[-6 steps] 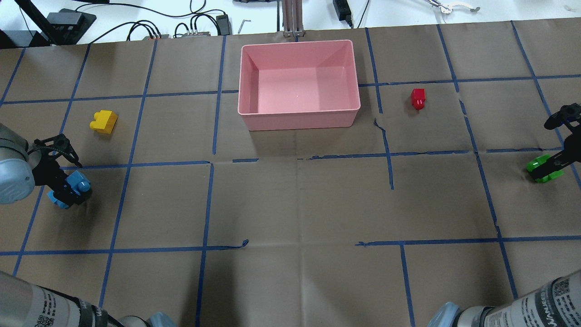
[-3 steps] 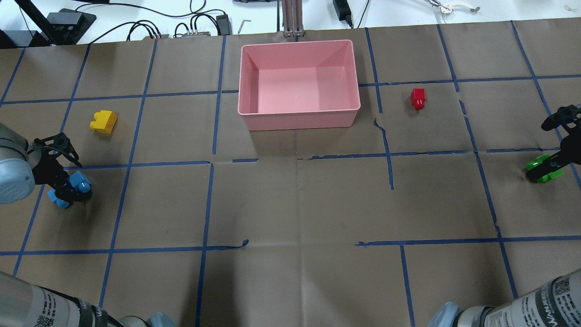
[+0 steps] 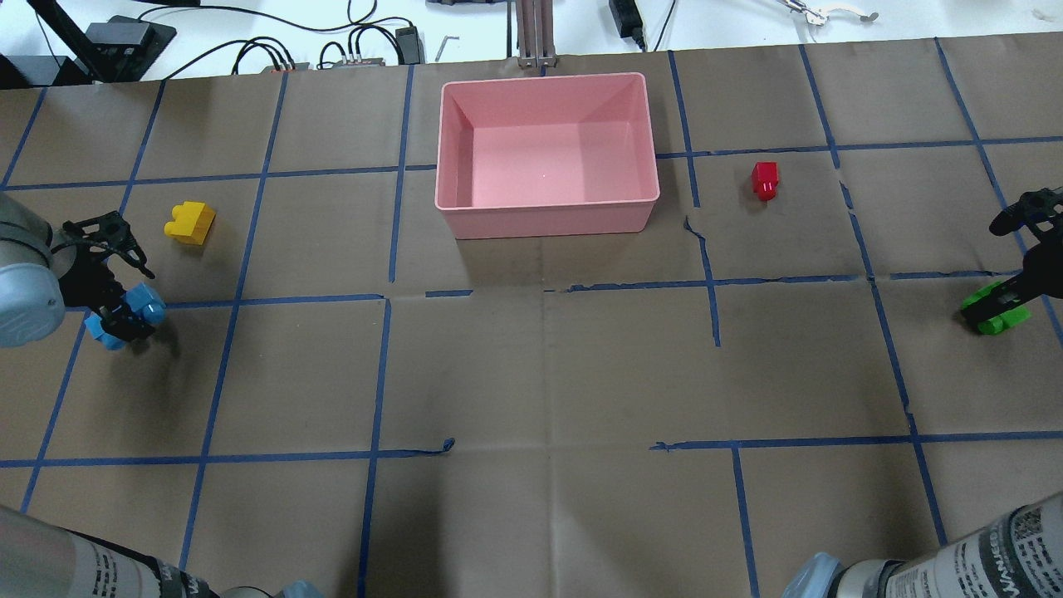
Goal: Put all blocks into box
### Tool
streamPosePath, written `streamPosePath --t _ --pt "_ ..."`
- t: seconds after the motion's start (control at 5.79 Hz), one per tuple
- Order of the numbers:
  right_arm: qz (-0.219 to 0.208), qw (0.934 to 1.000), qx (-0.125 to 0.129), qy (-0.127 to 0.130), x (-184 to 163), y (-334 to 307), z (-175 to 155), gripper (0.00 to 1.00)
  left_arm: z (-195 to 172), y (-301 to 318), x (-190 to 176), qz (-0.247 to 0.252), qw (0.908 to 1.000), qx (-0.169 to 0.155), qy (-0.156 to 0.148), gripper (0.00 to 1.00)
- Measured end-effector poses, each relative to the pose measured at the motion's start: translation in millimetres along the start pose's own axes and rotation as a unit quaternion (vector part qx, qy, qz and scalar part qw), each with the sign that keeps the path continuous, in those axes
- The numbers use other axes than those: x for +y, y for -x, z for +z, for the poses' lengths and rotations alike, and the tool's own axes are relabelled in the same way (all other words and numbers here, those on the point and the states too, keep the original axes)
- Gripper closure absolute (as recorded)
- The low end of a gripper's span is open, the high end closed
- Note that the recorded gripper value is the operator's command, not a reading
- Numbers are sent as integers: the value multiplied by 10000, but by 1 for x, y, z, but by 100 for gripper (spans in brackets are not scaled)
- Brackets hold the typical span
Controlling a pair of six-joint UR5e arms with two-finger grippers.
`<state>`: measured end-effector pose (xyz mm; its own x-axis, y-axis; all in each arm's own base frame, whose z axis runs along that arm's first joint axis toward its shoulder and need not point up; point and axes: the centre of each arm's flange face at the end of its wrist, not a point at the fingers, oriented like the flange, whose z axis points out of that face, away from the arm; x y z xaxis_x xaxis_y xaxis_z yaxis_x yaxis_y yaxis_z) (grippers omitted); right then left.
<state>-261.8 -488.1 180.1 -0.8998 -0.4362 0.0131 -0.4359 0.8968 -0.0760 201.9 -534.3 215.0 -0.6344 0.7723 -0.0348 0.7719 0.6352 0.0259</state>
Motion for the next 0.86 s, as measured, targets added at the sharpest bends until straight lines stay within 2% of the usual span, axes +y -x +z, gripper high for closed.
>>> streamPosePath --t 0.17,0.52,0.86 --pt "14 10000 32 -14 -1 -1 -4 44 -25 -1 -52 -193 9998 -1 -13 98" --pt "-13 9998 194 -71 -11 -10 -25 44 -87 -32 -187 85 9998 -112 -117 98" --pt "169 9997 164 -67 -34 -12 -81 43 -139 -65 -306 93 9995 -162 -262 98"
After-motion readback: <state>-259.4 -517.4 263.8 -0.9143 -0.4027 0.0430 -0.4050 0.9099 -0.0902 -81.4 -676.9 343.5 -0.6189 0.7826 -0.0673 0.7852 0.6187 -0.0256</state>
